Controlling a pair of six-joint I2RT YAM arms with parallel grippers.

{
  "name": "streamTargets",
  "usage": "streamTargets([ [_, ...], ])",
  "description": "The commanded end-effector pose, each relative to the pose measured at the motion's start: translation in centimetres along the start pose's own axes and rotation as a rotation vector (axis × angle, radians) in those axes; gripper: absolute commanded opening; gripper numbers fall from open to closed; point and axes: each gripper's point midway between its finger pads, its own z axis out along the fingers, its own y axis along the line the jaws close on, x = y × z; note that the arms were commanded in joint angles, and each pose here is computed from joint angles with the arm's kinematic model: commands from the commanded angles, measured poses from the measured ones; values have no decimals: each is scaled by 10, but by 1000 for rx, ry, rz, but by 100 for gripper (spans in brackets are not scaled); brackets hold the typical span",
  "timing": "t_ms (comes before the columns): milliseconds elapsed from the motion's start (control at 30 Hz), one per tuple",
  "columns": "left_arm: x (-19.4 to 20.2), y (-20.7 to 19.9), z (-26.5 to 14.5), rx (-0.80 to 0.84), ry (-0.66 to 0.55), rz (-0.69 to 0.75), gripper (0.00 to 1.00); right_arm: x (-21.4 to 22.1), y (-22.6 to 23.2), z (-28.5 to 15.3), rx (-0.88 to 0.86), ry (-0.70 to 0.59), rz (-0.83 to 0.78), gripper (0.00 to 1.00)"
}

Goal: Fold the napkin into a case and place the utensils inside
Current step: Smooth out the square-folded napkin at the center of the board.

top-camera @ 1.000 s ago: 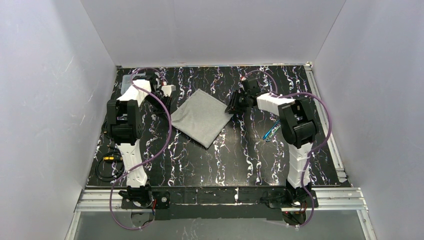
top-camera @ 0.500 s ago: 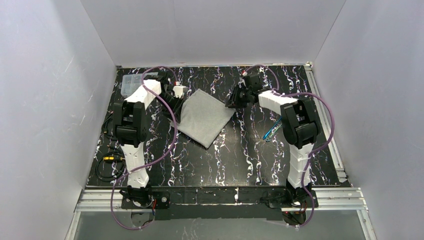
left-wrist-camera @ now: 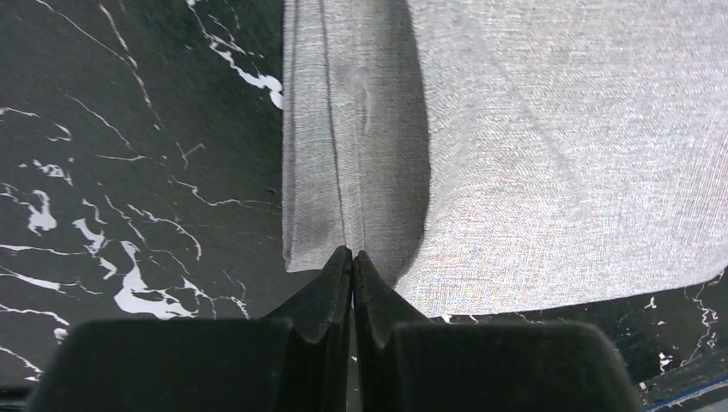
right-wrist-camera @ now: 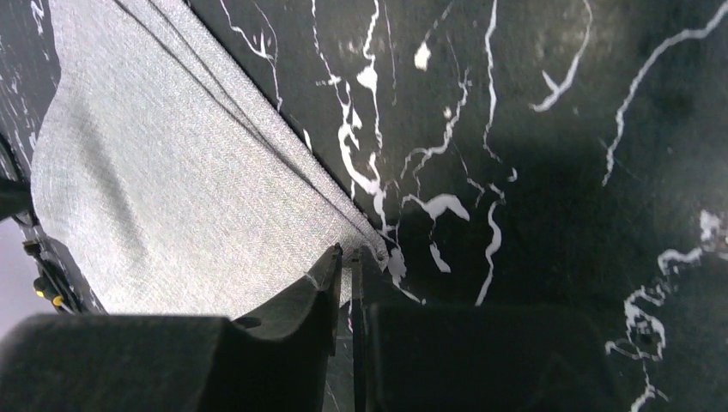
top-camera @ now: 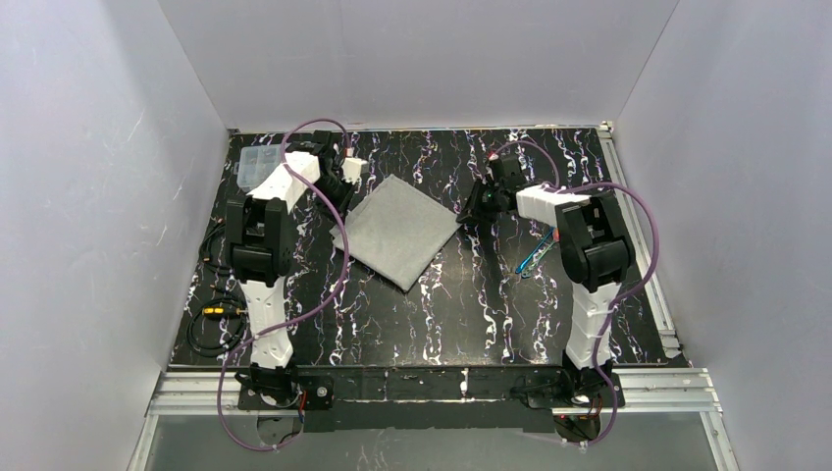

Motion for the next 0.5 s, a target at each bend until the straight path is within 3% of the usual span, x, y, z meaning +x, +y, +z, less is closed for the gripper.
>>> streamTargets([
  [0,-14,6,-4,-40,-21,11,0,0,-4,-18,30,-37,-21,18],
  [167,-20,12,-4,-79,-23,24,0,-3,-7,-29,48,-73,-16,18],
  [267,-24,11,-10,-84,-41,23,0,-13,2,-40,37,-119,-26,28],
  [467,-35,-5,-38,-25,-77,26,16,-38,34,-48,-37,-176,-60,42],
])
